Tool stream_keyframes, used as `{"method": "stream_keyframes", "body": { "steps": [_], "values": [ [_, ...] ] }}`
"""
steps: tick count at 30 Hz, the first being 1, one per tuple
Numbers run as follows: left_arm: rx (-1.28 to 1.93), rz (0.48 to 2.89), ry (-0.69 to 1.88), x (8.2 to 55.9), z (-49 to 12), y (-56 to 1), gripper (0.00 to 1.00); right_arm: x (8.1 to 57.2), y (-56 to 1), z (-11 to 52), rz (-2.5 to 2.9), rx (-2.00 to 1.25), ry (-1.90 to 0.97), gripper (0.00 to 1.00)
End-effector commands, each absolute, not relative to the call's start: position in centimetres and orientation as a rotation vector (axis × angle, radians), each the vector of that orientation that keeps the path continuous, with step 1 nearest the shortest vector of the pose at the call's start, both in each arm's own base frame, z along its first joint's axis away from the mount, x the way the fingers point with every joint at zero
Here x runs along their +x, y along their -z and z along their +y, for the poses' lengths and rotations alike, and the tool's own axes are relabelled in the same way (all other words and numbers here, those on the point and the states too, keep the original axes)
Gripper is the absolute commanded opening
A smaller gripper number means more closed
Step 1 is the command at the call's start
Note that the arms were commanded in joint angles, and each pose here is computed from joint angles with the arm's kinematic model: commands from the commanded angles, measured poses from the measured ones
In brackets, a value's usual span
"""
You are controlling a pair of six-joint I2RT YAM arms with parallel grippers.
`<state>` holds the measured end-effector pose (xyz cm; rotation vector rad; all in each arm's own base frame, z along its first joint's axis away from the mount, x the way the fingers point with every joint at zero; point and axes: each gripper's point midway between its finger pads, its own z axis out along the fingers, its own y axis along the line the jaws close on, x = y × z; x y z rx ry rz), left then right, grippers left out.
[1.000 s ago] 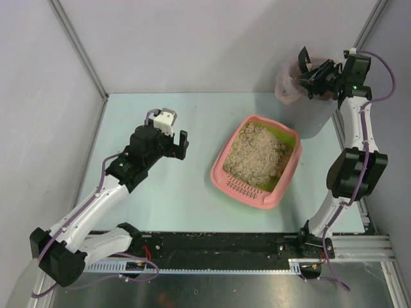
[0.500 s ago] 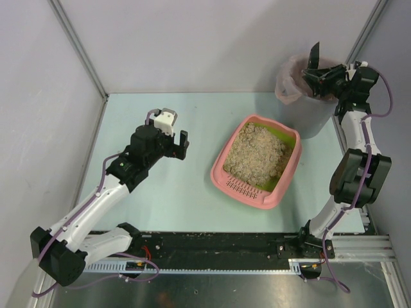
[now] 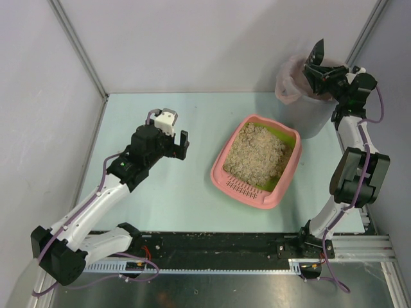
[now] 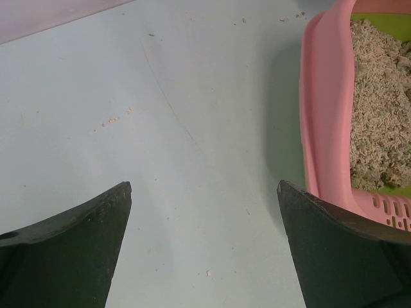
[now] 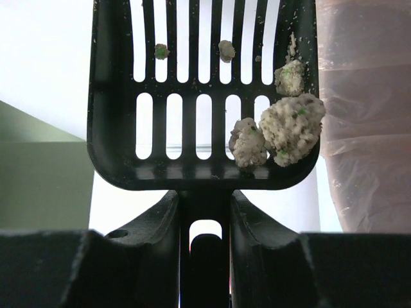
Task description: Clean the litter box
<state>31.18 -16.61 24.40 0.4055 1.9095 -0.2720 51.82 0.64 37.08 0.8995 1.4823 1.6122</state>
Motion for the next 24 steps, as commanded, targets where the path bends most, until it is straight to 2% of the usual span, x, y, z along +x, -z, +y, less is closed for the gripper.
{"method": "stream_keyframes", "body": {
  "steps": [1, 24],
  "values": [
    [0.429, 1.871, 0.263, 31.5, -16.8, -25.1, 1.0, 50.6, -40.5, 0.7, 1.377, 0.867, -1.716, 0.0],
    [0.424, 1.87, 0.249, 31.5, -16.6, -25.1, 1.0, 50.8, -38.4, -1.1, 1.014, 1.102, -2.089, 0.0]
  ]
}}
